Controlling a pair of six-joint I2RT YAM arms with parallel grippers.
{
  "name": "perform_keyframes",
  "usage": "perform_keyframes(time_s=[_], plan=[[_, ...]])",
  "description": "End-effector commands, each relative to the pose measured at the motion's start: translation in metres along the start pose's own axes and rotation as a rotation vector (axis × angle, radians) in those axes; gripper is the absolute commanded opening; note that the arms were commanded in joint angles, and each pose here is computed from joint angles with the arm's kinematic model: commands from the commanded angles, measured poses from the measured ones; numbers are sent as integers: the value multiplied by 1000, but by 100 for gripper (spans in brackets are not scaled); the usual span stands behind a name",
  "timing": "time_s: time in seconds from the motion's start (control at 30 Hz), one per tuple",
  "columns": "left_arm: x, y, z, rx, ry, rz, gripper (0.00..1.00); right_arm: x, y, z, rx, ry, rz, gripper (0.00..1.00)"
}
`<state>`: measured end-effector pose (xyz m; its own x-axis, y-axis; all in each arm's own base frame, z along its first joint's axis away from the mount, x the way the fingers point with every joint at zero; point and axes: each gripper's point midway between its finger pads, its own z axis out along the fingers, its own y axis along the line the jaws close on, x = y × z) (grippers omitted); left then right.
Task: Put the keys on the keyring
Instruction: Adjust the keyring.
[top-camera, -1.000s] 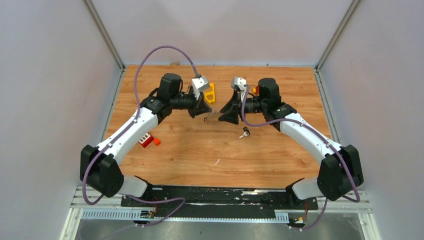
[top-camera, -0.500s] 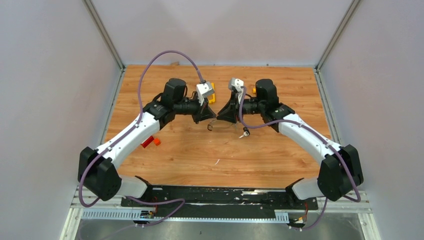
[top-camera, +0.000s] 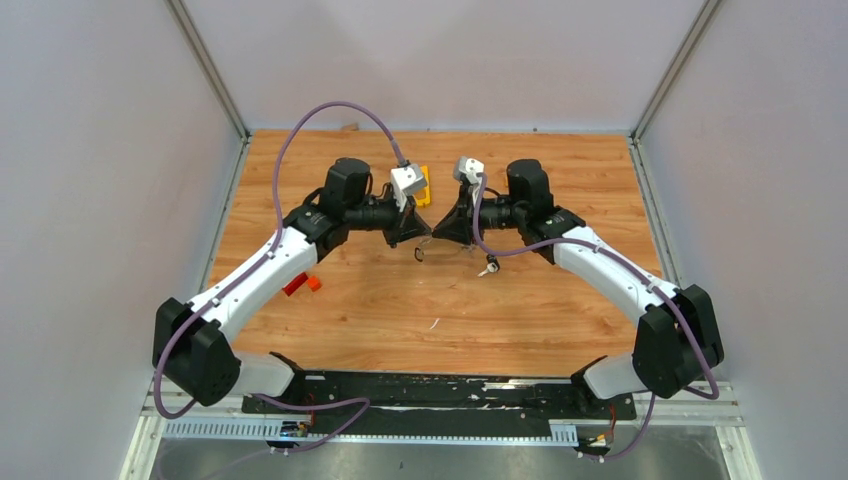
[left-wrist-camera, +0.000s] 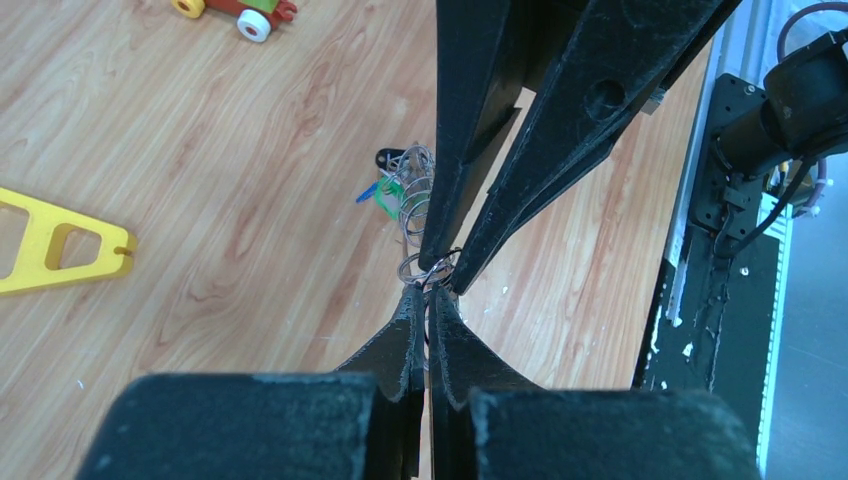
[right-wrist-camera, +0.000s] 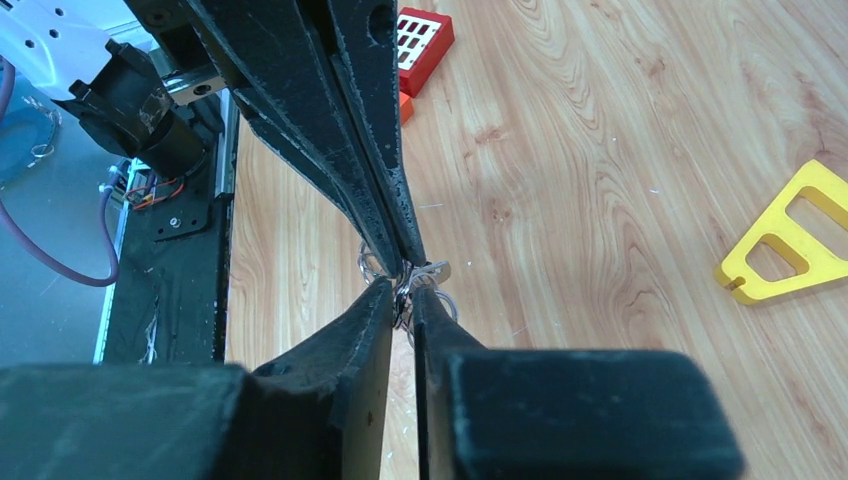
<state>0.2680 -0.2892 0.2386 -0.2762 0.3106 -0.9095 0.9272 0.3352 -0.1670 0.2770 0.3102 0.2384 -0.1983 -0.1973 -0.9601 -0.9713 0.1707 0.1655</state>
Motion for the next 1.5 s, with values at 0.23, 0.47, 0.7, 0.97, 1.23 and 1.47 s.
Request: perform_keyframes(time_s=[0.23, 0.47, 0.7, 0.97, 1.23, 1.47], plan=[[-14, -3, -6, -11, -64, 61, 3, -14, 2, -7, 32, -35, -93, 0], [-13, -7, -8, 9, -55, 85, 45, -19, 6, -16, 45, -41, -143, 0], [-19, -19, -13, 71, -76, 133, 63, -16, 15, -20, -3, -41, -197, 0], [-19, -39, -20, 209, -138, 504, 56, -11, 29, -25, -83, -51, -283, 0], [2, -38, -14, 269, -112, 649, 45, -3, 58, -31, -257, -56, -377, 0], [9, -44, -13, 310, -123, 678, 44, 3, 71, -32, -347, -54, -356, 0]])
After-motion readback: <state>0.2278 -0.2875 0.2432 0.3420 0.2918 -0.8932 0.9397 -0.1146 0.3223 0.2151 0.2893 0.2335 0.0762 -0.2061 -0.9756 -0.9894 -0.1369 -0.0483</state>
